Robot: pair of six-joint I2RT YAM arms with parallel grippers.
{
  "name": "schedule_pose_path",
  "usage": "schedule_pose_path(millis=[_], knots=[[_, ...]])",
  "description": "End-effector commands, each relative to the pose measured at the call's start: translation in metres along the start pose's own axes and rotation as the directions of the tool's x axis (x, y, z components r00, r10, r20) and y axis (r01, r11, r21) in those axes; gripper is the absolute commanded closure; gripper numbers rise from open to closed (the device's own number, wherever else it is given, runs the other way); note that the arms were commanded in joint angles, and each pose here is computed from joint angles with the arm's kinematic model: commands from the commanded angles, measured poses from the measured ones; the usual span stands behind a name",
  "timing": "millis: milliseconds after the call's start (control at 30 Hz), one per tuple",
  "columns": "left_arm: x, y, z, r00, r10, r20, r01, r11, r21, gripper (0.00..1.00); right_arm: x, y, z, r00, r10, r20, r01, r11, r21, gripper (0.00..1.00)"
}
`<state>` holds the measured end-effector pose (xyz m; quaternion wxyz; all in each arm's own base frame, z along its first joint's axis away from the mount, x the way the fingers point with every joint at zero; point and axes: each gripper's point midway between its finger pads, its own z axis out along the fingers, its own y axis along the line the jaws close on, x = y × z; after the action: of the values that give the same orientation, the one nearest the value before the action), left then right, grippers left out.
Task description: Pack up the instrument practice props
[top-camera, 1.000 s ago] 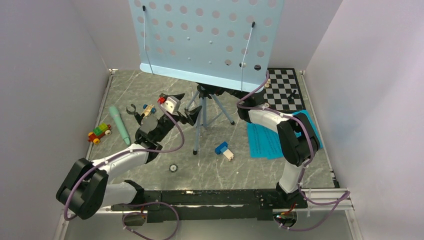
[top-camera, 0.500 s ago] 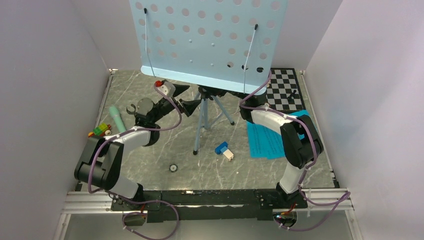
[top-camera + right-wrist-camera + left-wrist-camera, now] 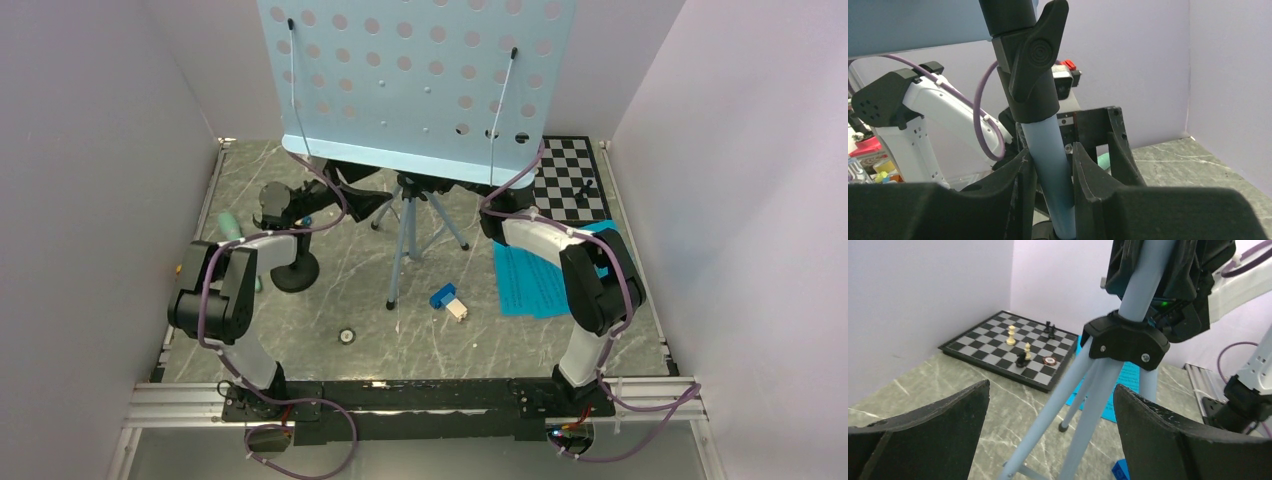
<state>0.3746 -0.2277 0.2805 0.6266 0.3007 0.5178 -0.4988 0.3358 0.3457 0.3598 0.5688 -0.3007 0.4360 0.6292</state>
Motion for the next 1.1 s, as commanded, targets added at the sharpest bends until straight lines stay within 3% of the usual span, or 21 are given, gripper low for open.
schedule_pose_path(millis=[0,167,333,533,767,1067], knots=[[0.007,-0.019,0.007,0.999,-0.029,-0.026,0.032,0.994,0.109,0.06,0.074,0.001,-0.018,0.903,0.373,-0.216,-0.366,0.928,0.071,1.0],[0.031,-0.015,0.011,0.997,-0.027,-0.076,0.032,0.998,0.06,0.16,0.089,-0.013,-0.033,0.907,0.378,-0.184,-0.362,0.925,0.113,1.0],[0.036,-0.018,0.01,0.998,-0.035,-0.056,0.037,0.999,0.031,0.09,0.088,-0.025,-0.048,0.894,0.433,-0.117,-0.421,0.9,0.116,1.0],[0.028,-0.02,0.005,0.999,-0.009,-0.031,0.01,1.0,0.021,0.01,0.088,-0.037,-0.057,0.891,0.438,-0.118,-0.421,0.895,0.144,1.0],[0.008,-0.026,0.002,0.994,-0.074,0.076,0.067,0.994,0.087,0.01,0.088,-0.042,-0.062,0.887,0.448,-0.11,-0.43,0.89,0.149,1.0],[0.007,-0.032,0.02,0.998,-0.04,0.045,0.035,0.993,0.112,0.01,0.088,-0.04,-0.058,0.889,0.443,-0.117,-0.426,0.893,0.144,1.0]])
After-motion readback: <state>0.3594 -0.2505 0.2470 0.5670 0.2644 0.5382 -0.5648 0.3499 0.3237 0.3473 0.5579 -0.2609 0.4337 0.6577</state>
